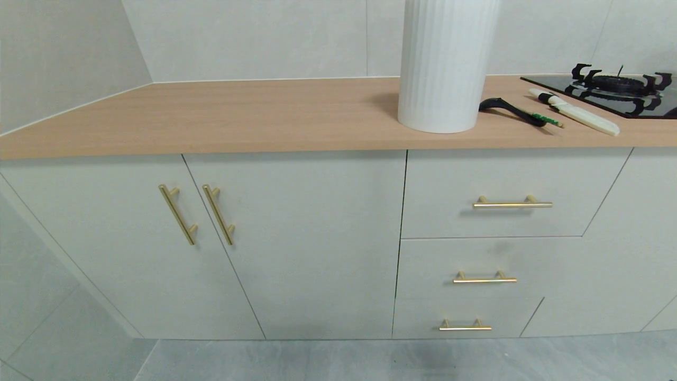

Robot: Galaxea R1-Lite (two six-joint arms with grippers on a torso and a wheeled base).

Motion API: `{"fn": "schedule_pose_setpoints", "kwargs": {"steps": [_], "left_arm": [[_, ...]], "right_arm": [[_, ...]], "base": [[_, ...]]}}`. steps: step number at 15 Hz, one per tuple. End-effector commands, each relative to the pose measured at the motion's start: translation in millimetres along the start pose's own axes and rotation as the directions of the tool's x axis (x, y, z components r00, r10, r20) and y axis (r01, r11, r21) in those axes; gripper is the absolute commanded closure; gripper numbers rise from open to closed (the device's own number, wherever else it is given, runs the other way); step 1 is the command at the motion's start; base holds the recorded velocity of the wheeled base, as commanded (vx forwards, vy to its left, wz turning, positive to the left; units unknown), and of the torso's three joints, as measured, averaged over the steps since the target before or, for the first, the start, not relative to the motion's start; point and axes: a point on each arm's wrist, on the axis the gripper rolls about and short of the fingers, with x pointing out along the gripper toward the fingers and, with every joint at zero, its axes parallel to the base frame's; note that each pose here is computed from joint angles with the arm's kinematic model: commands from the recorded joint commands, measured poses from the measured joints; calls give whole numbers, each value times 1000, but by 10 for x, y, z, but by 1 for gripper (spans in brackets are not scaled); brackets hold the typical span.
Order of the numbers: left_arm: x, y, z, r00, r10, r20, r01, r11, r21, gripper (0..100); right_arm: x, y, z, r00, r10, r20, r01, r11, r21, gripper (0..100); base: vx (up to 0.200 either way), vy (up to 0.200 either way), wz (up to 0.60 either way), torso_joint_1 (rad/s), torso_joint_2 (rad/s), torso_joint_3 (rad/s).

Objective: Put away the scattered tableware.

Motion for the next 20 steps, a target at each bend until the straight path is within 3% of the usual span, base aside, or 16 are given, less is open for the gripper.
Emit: {"fn": "schedule_pose_setpoints", "kwargs": {"steps": [1, 5, 9, 12, 15, 20], "left_arm": [[1, 0, 0, 1000, 0, -1, 0, 1000, 0, 0], [1, 0, 0, 1000, 0, -1, 0, 1000, 0, 0], [1, 0, 0, 1000, 0, -1, 0, 1000, 0, 0], [1, 0, 0, 1000, 0, -1, 0, 1000, 0, 0], [1, 0, 0, 1000, 0, -1, 0, 1000, 0, 0], [1, 0, 0, 1000, 0, -1, 0, 1000, 0, 0]], "right_arm": [[578, -52, 338, 968, 67, -243, -62, 998, 27, 0], [1266, -118, 462, 946, 72, -317, -63, 997, 40, 0], [1795, -130, 473, 948, 87, -305, -71, 995, 62, 0], [2100, -183, 471, 937, 77, -341, -59, 996, 63, 0], [2370, -257, 276, 904, 56, -423, -28, 997, 72, 0], [2759, -323, -16, 915, -34, -401, 44, 999, 15, 0]], "base": [[0, 0, 0, 0, 0, 0], [0, 0, 0, 0, 0, 0], [0, 0, 0, 0, 0, 0], [0, 0, 0, 0, 0, 0], [0, 0, 0, 0, 0, 0], [0, 0, 0, 0, 0, 0]]}}
